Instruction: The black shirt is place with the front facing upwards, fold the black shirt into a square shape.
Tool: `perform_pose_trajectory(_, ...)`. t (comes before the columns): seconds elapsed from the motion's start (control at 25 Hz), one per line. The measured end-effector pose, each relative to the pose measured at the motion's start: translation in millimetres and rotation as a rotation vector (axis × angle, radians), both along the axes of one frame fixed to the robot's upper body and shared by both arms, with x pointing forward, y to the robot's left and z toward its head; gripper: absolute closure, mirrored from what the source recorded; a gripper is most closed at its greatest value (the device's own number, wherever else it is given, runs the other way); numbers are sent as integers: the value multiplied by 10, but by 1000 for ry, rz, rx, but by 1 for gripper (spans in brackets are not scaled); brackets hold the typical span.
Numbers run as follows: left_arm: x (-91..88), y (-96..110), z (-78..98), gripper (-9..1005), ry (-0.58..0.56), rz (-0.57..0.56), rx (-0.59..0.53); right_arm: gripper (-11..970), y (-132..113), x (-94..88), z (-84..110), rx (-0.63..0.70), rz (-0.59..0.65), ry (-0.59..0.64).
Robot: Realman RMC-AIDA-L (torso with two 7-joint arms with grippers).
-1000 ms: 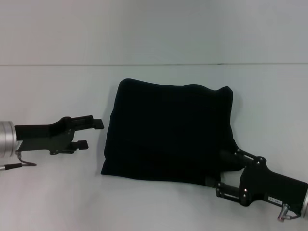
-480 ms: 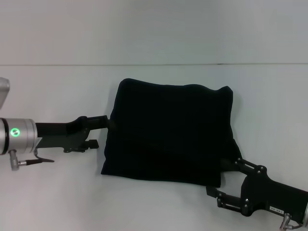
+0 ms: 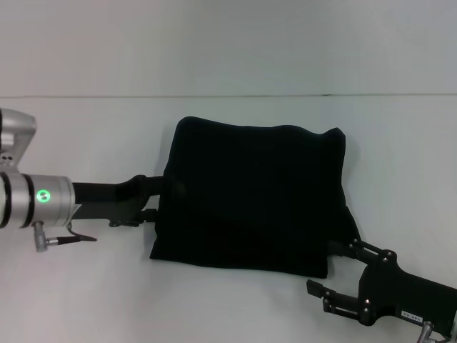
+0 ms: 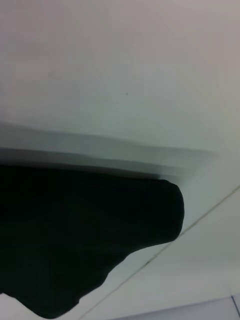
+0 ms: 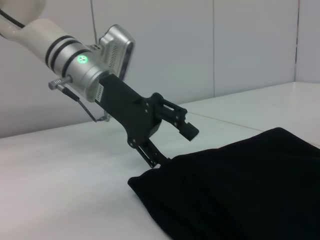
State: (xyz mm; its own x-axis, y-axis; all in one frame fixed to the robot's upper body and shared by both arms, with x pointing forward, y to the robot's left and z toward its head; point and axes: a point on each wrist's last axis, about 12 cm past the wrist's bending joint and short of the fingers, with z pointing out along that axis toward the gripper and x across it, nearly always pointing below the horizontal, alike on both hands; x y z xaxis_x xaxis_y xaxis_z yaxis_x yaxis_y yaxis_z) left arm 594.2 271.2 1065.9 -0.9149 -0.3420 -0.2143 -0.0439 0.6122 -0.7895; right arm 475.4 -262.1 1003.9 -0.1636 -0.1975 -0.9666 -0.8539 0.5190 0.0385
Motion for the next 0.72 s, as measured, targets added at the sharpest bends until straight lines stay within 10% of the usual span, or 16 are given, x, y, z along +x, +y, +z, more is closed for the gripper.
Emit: perform_pose_trajectory(0.72, 85, -116, 25, 250, -57, -27, 52, 122, 2, 8, 7, 4, -1, -1)
